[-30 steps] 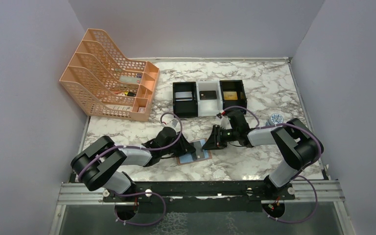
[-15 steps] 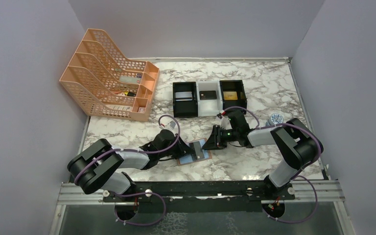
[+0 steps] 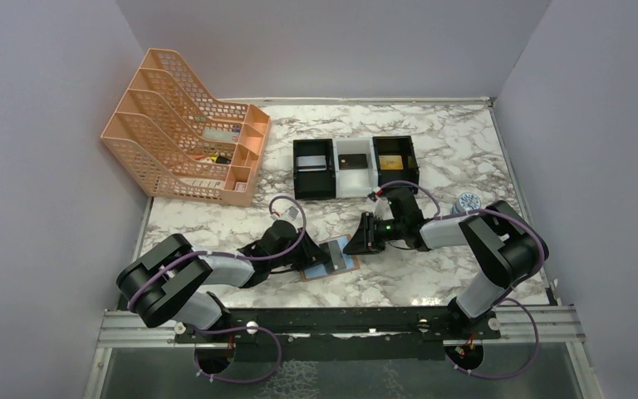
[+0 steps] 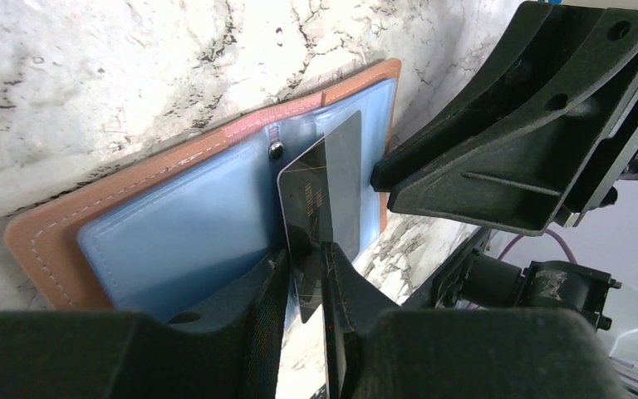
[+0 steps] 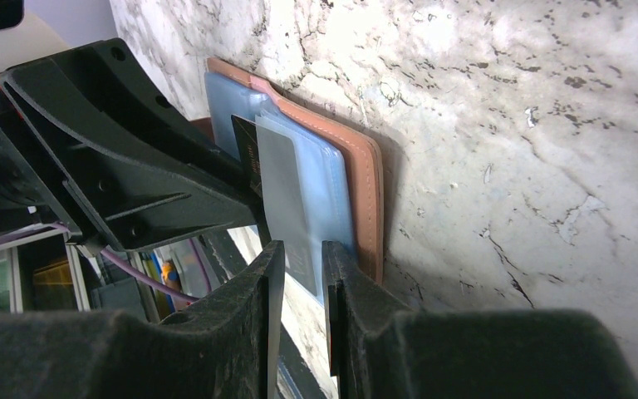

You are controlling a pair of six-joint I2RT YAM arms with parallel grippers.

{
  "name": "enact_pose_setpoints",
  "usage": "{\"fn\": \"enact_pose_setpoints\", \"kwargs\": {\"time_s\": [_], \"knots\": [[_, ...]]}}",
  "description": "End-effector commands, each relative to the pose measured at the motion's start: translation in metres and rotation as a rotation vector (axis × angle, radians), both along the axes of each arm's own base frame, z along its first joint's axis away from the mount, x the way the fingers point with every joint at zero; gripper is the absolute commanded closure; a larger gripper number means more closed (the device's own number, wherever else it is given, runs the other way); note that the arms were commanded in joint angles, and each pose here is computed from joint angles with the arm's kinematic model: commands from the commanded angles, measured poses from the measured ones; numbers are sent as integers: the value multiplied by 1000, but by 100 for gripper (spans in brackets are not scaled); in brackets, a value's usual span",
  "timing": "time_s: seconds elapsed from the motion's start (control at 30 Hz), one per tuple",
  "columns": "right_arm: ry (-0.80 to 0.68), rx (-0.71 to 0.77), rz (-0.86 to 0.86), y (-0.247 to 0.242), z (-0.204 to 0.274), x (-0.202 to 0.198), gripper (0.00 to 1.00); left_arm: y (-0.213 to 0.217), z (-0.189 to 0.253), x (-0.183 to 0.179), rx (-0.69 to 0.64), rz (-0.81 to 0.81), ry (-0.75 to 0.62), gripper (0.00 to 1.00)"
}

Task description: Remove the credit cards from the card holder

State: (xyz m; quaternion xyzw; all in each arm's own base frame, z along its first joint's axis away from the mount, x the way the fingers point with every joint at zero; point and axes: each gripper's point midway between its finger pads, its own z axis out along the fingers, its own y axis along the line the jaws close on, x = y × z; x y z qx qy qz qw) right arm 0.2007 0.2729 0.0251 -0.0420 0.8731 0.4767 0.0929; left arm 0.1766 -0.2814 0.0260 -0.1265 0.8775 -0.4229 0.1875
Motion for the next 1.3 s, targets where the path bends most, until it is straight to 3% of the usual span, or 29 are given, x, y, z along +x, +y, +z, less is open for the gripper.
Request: {"fn": "enact_pose_setpoints", "kwargs": {"time_s": [0.0,0.2,0.53,0.8,1.07,1.27], "knots": [[40,-78,-10,-11,-22,-11,75,-12,12,3,-43,-24,-23,76],[37,-76,-7,-10,-20,-10,75,-13,10,2,-47,-29,-15,81],[21,-91,-14,-12,-17,-7,75,-3,13,0,-54,1,-30,100],[-40,-95,-4,-10,0,2,75,9,6,-4,-42,25,-14,100],[-161,47,98,6,47,2,74,6,8,-1,-39,16,-18,100],[-166,31,138,18,43,-3,74,5,8,-1,-39,13,-16,100]]}}
